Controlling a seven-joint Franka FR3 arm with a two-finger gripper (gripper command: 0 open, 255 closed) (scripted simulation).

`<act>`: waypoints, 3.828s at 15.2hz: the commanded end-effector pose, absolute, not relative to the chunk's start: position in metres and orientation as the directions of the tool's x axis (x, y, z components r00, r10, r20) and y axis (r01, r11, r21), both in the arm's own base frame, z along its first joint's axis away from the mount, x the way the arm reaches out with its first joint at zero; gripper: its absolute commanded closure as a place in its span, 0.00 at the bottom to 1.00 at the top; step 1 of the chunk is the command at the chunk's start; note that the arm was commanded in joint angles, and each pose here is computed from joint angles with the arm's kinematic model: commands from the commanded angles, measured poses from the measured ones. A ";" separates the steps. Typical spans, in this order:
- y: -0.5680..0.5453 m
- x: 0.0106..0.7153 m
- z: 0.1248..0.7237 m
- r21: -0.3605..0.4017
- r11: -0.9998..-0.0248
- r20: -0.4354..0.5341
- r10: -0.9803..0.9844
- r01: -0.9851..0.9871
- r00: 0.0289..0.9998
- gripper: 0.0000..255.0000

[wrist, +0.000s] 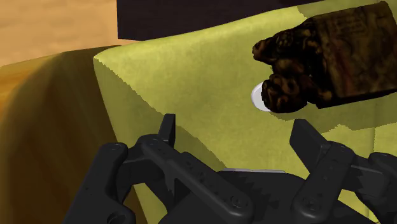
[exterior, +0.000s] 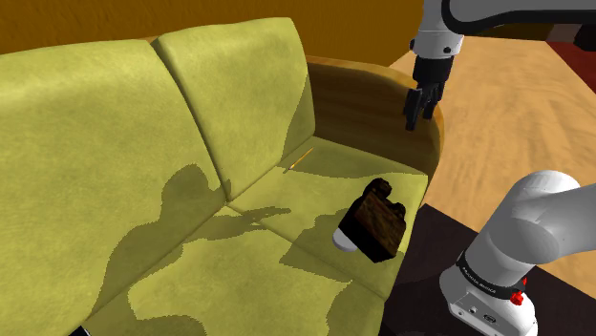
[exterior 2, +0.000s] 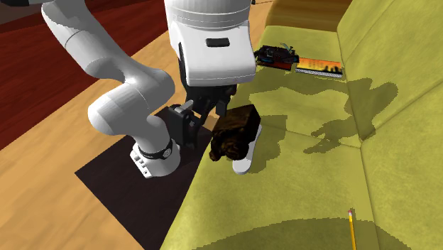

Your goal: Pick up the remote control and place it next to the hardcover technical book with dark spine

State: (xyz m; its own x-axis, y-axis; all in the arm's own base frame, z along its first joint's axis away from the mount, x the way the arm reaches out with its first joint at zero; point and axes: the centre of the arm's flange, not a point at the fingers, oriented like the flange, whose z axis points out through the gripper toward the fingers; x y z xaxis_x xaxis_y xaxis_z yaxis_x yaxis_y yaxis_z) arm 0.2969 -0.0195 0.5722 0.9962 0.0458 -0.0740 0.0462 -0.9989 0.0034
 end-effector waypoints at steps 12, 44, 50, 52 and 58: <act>0.008 0.322 0.438 -0.112 -0.877 -0.150 -0.450 -0.467 0.880 0.00; 0.034 0.338 0.327 -0.152 -0.697 -0.212 -0.669 -0.700 0.712 1.00; 0.034 0.338 0.358 -0.152 -0.697 -0.212 -0.669 -0.700 0.712 1.00; 0.034 0.338 0.369 -0.152 -0.697 -0.212 -0.669 -0.700 0.712 1.00; 0.034 0.338 0.401 -0.152 -0.697 -0.212 -0.669 -0.700 0.712 1.00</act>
